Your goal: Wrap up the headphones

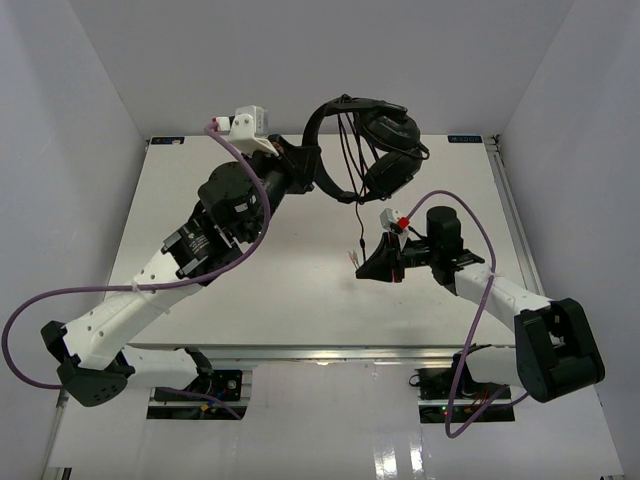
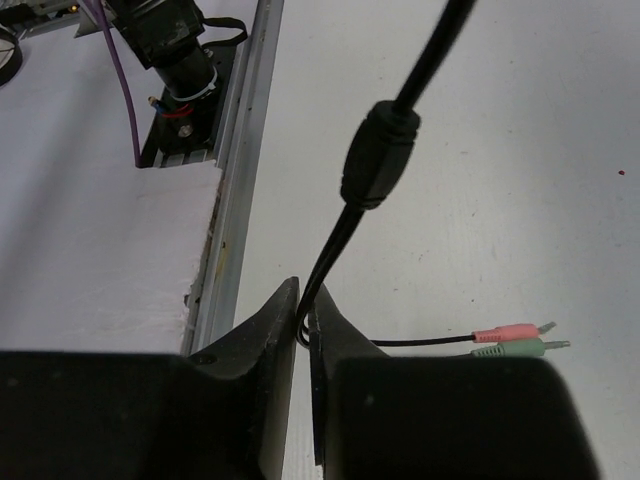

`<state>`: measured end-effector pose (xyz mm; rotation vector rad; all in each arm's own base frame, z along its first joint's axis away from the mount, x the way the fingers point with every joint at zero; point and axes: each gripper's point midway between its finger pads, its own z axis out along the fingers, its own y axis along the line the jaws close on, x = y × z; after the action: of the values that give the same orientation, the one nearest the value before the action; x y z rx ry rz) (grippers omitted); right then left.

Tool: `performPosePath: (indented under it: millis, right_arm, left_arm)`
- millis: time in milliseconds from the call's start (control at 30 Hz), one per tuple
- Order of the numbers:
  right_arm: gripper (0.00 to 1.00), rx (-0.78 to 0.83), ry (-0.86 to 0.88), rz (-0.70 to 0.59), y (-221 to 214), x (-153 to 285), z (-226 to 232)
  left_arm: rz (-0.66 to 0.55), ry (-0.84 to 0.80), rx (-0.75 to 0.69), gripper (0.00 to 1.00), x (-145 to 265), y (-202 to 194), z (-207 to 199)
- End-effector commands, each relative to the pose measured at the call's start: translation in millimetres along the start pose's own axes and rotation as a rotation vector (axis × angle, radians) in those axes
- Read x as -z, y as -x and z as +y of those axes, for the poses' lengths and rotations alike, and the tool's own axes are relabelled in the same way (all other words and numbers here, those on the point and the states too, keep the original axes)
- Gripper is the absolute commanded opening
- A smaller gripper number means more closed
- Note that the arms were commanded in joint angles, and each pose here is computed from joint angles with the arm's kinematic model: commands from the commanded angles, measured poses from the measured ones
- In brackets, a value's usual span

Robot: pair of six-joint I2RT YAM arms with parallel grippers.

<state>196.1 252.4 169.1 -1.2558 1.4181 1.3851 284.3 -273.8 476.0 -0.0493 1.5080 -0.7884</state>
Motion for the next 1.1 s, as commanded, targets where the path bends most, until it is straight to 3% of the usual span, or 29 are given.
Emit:
performPosePath:
  millis: [0,300,433,600,833,1067]
  right_arm:
    - [0.11,0.074,-0.034,-0.011,12.7,0.9,0.7]
    - [0.08,0.184,-0.079,0.068,30.9,1.6,5.0]
    - [0.08,0.197,-0.090,0.178,24.0,4.5,11.2]
    - [0.08,0.329,-0.123,0.356,14.5,5.5,15.1]
    - [0.08,0.391,-0.223,0.551,2.5,23.6,-0.3]
    - [0.08,0.540,-0.368,0.658,45.1,45.5,-24.1]
  left_arm:
    - [-0.161,0.073,0.069,0.00,7.2,39.3,12.1]
    - [-0.223,0.171,0.073,0.00,-14.1,37.9,44.7]
    - [-0.211,0.213,0.066,0.00,-23.3,33.1,62.1]
    - [-0.147,0.302,0.067,0.00,-39.0,11.4,110.6]
    - [-0.062,0.396,0.027,0.00,-61.8,-20.0,157.3]
    - [0.099,0.447,-0.094,0.00,-83.2,-76.4,184.2]
